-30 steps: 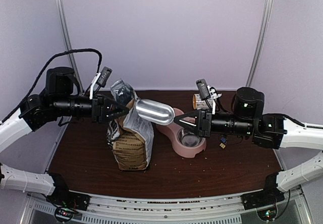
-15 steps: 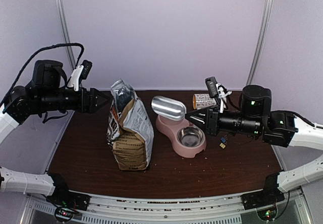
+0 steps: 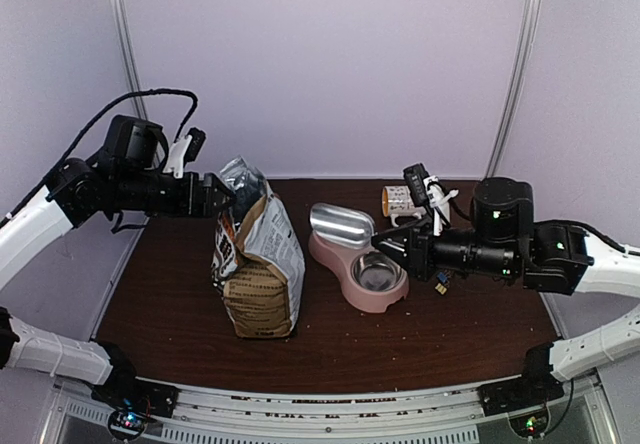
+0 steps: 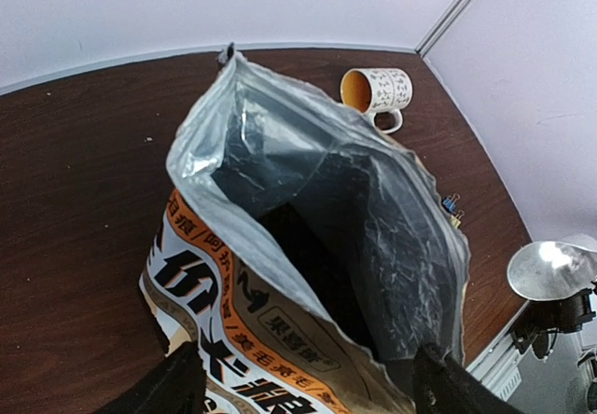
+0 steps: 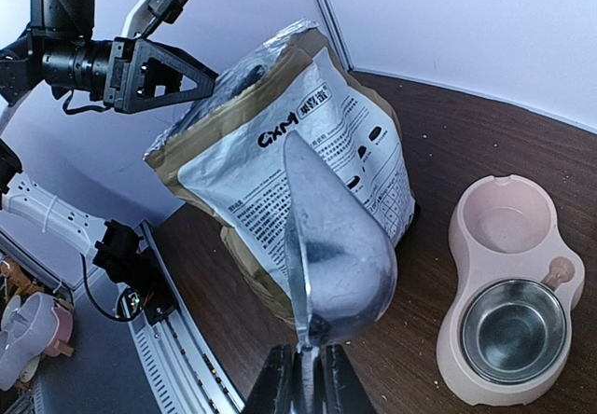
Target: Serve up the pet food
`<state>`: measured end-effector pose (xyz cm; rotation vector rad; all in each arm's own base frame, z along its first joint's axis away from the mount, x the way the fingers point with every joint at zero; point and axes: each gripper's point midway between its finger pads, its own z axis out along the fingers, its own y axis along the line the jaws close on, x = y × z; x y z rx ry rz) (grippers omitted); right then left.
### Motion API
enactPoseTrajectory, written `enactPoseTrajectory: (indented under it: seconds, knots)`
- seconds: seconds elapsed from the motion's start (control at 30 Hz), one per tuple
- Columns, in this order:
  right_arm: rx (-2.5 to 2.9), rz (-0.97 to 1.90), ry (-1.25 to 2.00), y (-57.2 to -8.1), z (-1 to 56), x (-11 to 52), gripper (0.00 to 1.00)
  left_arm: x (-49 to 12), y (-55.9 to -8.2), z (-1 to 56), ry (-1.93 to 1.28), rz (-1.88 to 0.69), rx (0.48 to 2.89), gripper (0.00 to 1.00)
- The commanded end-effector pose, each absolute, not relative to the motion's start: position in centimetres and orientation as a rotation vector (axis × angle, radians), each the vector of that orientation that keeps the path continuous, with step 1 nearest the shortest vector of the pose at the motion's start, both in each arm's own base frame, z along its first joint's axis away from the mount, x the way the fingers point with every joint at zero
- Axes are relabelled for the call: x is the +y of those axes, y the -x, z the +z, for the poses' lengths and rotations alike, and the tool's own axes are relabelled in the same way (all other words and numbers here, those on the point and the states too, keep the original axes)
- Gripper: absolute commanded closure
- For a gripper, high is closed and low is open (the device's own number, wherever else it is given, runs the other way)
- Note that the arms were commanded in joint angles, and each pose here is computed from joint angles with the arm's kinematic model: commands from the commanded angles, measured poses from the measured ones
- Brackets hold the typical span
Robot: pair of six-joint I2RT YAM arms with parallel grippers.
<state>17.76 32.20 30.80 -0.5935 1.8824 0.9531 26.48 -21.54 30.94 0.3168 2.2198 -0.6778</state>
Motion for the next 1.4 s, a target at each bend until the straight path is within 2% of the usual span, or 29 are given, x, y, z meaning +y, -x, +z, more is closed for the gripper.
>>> enactPoseTrajectory:
  seconds: [0.0, 0.17, 0.33, 0.57, 1.13, 1.37]
  knots:
    - [1.831, 0.896, 0.583, -17.9, 32.3, 31.4, 1.0, -22.6, -27.7, 31.4, -0.295, -0.727, 2.209, 0.2]
    - [1.836, 0.852, 0.598, -17.9, 31.6, 31.2, 1.0, -22.6, -28.1, 29.9, -0.295, -0.69, 2.267, 0.21]
    - [1.839, 0.817, 0.602, -17.9, 31.1, 30.6, 1.0, -21.4, -27.6, 28.9, -0.277, -0.622, 2.306, 0.37]
    - [1.842, 0.789, 0.597, -18.0, 30.7, 30.1, 1.0, -21.0, -26.3, 26.7, -0.284, -0.619, 2.386, 0.52]
    - [1.831, 0.779, 0.614, -17.7, 31.2, 30.3, 1.0, -22.3, -26.4, 27.6, -0.28, -0.724, 2.352, 0.98]
    - [1.807, 0.773, 0.65, -17.4, 32.5, 30.9, 1.0, -21.2, -27.2, 31.3, -0.331, -0.621, 2.253, 1.0]
